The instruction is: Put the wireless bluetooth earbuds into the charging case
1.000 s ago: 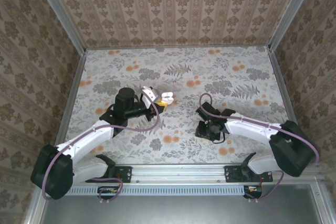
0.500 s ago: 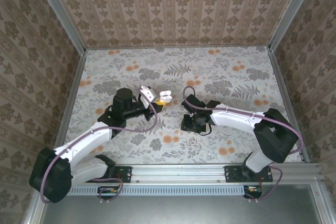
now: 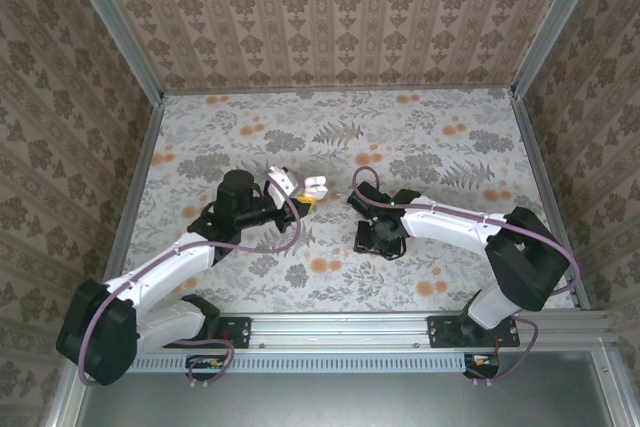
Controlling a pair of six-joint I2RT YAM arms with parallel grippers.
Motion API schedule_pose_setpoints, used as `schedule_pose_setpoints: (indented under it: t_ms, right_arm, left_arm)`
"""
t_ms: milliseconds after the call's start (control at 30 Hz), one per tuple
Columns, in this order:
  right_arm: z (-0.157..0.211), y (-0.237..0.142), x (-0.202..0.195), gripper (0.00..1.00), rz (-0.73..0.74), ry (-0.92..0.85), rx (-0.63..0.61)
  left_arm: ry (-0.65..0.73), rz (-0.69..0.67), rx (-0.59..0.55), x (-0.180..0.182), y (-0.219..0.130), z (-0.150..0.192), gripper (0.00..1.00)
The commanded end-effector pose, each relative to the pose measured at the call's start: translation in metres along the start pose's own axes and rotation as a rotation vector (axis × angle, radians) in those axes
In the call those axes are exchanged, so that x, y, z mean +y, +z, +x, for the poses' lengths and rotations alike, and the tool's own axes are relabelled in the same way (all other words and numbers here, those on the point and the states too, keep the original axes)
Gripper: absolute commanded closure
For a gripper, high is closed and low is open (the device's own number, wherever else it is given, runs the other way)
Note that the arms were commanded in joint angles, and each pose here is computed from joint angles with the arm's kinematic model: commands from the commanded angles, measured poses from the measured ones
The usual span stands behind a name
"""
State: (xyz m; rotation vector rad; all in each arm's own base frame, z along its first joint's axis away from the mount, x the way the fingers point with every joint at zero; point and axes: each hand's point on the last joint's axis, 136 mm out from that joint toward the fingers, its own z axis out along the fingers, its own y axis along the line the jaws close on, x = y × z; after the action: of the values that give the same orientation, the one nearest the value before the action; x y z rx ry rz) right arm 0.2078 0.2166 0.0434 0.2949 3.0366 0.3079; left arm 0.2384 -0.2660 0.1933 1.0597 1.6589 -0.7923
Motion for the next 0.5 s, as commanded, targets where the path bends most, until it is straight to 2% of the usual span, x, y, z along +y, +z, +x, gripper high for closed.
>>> schedule_pose_setpoints:
  t_ms: [0, 467]
  right_arm:
    - [-0.004, 0.001, -0.004, 0.6, 0.038, 0.024, -0.015]
    - [-0.021, 0.019, 0.018, 0.63, 0.007, -0.022, 0.004]
  left_arm:
    - [0.025, 0.021, -0.025, -0.002, -0.001, -0.006, 1.0]
    - [0.021, -0.004, -0.021, -0.004, -0.01, 0.0, 1.0]
